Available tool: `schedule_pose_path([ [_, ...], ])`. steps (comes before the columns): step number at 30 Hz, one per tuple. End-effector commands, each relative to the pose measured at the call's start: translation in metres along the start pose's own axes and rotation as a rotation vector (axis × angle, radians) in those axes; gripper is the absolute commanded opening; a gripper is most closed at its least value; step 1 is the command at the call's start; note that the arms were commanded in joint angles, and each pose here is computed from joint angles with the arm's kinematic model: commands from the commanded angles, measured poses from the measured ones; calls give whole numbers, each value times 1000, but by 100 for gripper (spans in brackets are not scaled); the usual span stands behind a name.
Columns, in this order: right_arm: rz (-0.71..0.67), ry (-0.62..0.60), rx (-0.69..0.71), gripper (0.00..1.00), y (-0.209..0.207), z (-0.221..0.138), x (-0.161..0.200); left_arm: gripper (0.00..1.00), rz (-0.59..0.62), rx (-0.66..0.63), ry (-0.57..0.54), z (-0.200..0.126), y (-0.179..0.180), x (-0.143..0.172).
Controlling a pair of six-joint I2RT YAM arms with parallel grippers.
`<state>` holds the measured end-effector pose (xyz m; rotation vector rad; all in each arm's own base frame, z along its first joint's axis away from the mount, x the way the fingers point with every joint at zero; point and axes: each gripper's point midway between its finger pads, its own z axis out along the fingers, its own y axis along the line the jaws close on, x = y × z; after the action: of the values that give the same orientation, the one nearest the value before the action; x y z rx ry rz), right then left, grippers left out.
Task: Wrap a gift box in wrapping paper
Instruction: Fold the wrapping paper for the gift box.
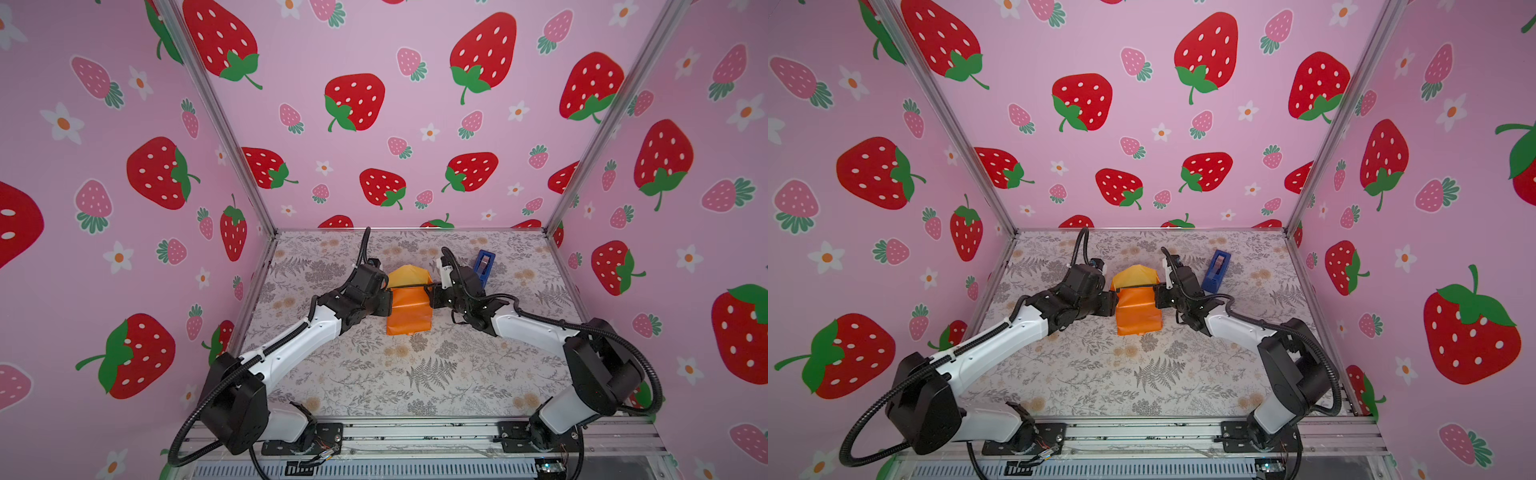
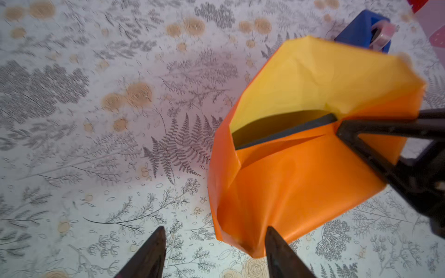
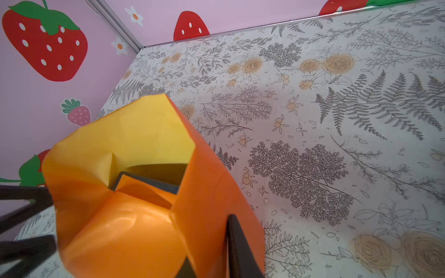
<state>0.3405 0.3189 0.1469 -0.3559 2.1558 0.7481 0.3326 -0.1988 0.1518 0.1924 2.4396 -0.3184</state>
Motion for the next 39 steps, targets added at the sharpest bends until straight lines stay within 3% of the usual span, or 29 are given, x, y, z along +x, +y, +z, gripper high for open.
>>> schedule_pose_path([
  [1, 27, 132, 51, 16, -14, 6, 37, 65, -71, 105, -47, 6, -20, -11],
  [15, 37, 137, 47, 11, -8, 7, 39, 15, -5, 69, -59, 10, -31, -26],
  [24, 105, 154, 84, 3, -9, -2, 40, 10, 59, 14, -49, 10, -32, -28],
  [28, 148, 144, 111, 0, -12, -9, 41, 35, 68, -14, -49, 5, -24, -22],
  [32, 152, 145, 124, 0, -15, -10, 46, 44, 60, -9, -51, 8, -21, -13],
  [34, 153, 149, 120, 0, -15, -9, 47, 39, 64, 22, -44, 12, -26, -11],
  [39, 158, 154, 120, 0, -15, -8, 49, 14, 68, 48, -16, 22, -35, -8],
])
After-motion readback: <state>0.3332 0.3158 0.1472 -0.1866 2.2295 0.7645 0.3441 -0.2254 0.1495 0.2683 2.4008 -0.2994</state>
